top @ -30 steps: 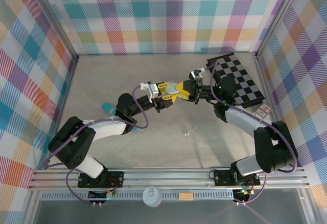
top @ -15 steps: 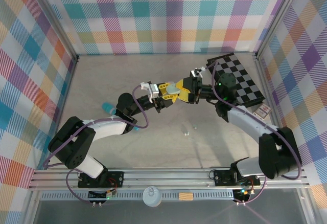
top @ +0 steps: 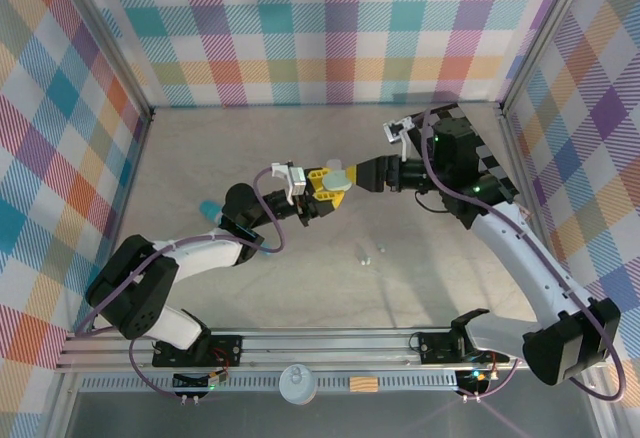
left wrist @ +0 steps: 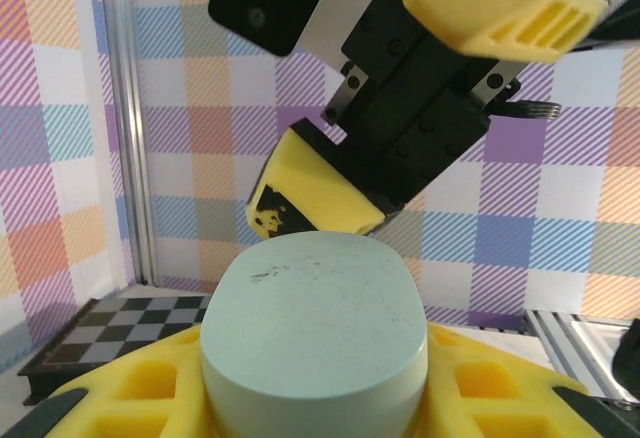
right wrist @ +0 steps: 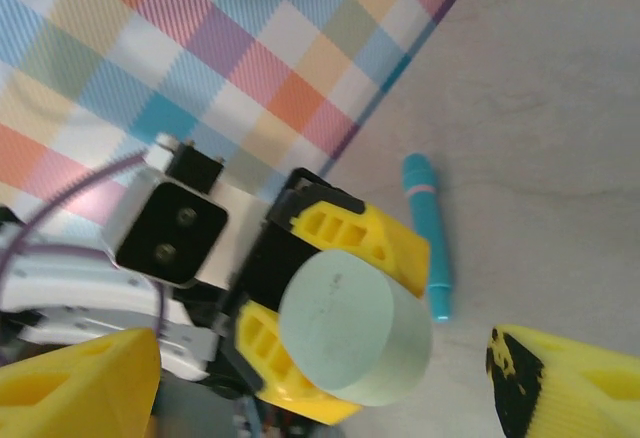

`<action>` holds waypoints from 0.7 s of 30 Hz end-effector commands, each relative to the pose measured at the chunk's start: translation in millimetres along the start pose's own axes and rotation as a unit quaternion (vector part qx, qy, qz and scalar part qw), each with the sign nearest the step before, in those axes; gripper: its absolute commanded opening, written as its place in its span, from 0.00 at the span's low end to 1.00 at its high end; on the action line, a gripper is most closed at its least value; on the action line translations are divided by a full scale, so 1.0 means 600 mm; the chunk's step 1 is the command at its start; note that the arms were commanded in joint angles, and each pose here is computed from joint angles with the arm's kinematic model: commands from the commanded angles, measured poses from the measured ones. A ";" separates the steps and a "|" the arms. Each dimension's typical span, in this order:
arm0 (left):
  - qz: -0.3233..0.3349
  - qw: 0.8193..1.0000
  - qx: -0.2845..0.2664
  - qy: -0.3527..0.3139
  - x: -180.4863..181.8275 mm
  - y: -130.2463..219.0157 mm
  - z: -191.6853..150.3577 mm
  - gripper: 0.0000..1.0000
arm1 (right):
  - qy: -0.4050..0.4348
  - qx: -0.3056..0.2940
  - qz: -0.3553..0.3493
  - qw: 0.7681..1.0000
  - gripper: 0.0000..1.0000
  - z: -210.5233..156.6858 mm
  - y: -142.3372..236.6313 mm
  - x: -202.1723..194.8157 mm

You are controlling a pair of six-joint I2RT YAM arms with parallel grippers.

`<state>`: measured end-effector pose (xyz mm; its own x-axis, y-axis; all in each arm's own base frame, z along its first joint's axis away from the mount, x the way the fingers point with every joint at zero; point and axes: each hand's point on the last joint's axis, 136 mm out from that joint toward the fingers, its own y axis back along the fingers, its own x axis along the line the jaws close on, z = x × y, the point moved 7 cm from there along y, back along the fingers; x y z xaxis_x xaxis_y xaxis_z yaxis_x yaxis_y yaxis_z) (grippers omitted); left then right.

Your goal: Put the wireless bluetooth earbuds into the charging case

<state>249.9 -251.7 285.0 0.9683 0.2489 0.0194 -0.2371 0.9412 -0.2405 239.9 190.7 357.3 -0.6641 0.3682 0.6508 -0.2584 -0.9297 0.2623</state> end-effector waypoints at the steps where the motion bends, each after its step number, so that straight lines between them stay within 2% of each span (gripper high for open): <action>1: -0.036 0.999 -0.007 0.018 -0.014 0.012 0.020 0.24 | 0.154 0.029 -0.041 0.987 0.85 -0.024 0.011 0.013; 7: -0.073 0.996 0.015 0.042 -0.031 0.019 0.022 0.23 | 0.298 0.051 -0.034 0.953 0.89 -0.040 0.003 0.031; 12: -0.077 0.996 0.026 0.047 -0.037 0.023 0.022 0.23 | 0.314 0.049 -0.022 0.948 0.89 -0.030 -0.010 0.033; 21: -0.095 0.994 0.032 0.049 -0.045 0.024 0.032 0.23 | 0.303 0.040 -0.081 0.949 0.87 -0.008 -0.025 0.006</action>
<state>229.7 -244.2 290.0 0.9926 0.0967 -0.0739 -0.1079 0.9799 -0.1676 230.3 205.9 341.7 -0.9182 0.3742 0.1301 -0.2949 -0.8648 0.4065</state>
